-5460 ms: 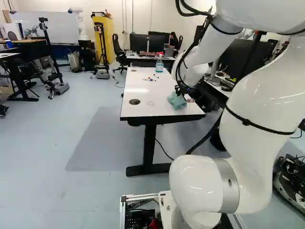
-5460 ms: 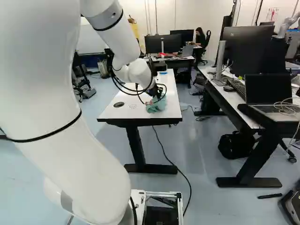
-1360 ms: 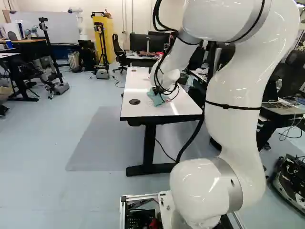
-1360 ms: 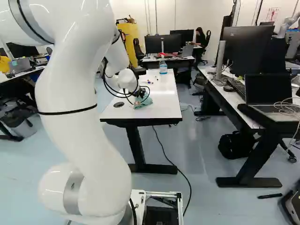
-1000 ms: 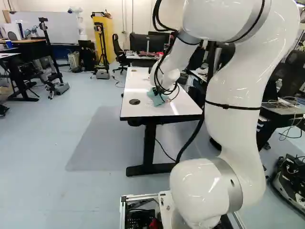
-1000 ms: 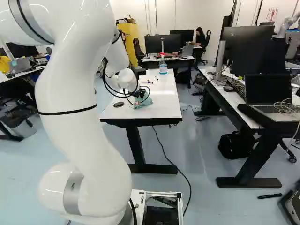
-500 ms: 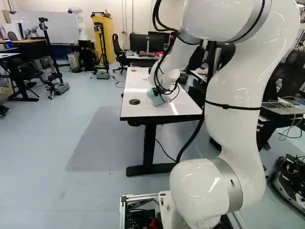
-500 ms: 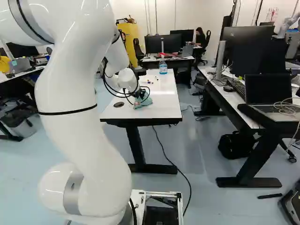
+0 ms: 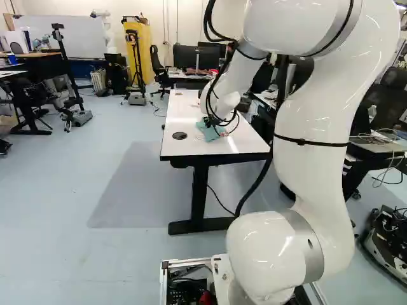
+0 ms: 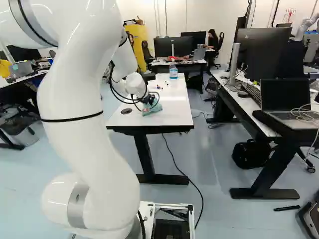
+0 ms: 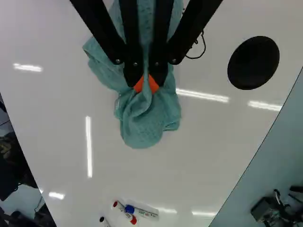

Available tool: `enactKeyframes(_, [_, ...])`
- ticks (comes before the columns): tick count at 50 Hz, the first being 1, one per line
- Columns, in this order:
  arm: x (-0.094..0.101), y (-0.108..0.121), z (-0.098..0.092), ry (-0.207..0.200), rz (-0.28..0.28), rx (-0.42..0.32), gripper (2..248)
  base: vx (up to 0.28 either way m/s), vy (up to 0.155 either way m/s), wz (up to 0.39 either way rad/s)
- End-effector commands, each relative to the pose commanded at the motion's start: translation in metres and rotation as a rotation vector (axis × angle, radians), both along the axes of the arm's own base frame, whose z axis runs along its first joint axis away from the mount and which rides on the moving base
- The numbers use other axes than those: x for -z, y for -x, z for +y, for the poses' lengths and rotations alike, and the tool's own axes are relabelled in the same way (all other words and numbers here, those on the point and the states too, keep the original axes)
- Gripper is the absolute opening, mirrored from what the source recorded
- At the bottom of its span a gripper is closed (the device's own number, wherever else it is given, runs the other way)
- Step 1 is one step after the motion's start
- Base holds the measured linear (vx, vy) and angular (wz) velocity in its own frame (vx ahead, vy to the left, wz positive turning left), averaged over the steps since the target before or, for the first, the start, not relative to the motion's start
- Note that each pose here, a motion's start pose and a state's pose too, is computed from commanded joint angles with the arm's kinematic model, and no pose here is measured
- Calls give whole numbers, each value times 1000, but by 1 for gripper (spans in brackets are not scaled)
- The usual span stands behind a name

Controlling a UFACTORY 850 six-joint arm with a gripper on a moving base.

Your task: Clean the table with the green towel

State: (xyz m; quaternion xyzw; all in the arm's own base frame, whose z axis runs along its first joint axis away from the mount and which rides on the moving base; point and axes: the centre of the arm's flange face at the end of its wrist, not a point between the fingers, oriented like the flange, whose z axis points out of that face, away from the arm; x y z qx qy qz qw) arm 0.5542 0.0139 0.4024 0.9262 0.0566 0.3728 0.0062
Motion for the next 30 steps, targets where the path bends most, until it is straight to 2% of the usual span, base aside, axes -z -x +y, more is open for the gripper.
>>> enactKeyframes(9, [0,-4,6,0,-2,-10,30,0,0,0])
enactKeyframes(30, [0,-5,40,0,-4,-70,30,0,0,0])
